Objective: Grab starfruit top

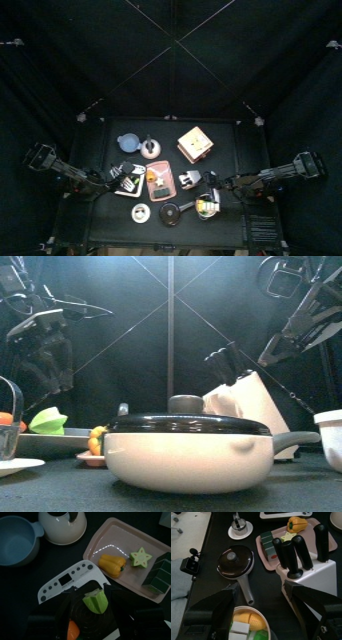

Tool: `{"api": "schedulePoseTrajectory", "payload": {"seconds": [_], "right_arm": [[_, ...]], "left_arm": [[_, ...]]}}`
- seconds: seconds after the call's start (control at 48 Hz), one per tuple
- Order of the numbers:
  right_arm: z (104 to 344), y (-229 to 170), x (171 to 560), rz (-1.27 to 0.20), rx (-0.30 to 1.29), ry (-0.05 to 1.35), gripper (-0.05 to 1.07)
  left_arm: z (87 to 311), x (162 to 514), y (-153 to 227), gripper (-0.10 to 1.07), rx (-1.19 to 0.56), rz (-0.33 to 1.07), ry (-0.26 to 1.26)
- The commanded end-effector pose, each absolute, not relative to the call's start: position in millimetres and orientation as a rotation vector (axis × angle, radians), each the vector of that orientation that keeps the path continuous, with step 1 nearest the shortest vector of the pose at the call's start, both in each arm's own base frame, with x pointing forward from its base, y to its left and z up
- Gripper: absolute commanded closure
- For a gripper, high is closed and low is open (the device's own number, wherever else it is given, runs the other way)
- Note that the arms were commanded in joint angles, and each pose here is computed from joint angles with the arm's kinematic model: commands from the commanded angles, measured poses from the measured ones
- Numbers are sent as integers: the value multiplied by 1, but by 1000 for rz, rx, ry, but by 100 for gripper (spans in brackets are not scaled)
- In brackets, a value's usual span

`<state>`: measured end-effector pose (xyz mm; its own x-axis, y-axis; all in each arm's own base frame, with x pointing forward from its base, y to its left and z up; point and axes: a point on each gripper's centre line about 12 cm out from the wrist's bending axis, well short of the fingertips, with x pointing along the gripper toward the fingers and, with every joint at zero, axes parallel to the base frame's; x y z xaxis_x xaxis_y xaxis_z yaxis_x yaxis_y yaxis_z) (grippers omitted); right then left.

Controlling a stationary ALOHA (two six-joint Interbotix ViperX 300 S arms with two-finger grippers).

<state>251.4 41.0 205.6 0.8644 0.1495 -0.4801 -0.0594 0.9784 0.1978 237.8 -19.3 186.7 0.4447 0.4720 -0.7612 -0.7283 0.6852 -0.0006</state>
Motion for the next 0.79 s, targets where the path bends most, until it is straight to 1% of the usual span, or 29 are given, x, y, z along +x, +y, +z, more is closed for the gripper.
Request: {"api": "schedulePoseTrajectory", "payload": {"seconds": [0.0, 0.146, 0.333, 0.458, 0.542, 0.646, 0.771], "right_arm": [[210, 41, 253, 112, 185, 500, 2], [209, 41, 254, 112, 185, 503, 2], [208, 41, 255, 110, 186, 508, 2], [208, 41, 257, 110, 184, 511, 2], [207, 41, 256, 110, 181, 514, 2], [207, 41, 257, 110, 181, 515, 2], [207, 41, 257, 111, 181, 514, 2]], "left_arm": [[190, 241, -25, 12, -436, 788, 829], [182, 242, -29, 11, -471, 819, 865], [173, 245, -32, 11, -459, 807, 889], [174, 248, -34, 11, -472, 779, 881], [172, 248, -34, 11, -475, 781, 886], [164, 245, -35, 11, -483, 799, 918], [160, 243, -37, 8, -495, 804, 939]]}}
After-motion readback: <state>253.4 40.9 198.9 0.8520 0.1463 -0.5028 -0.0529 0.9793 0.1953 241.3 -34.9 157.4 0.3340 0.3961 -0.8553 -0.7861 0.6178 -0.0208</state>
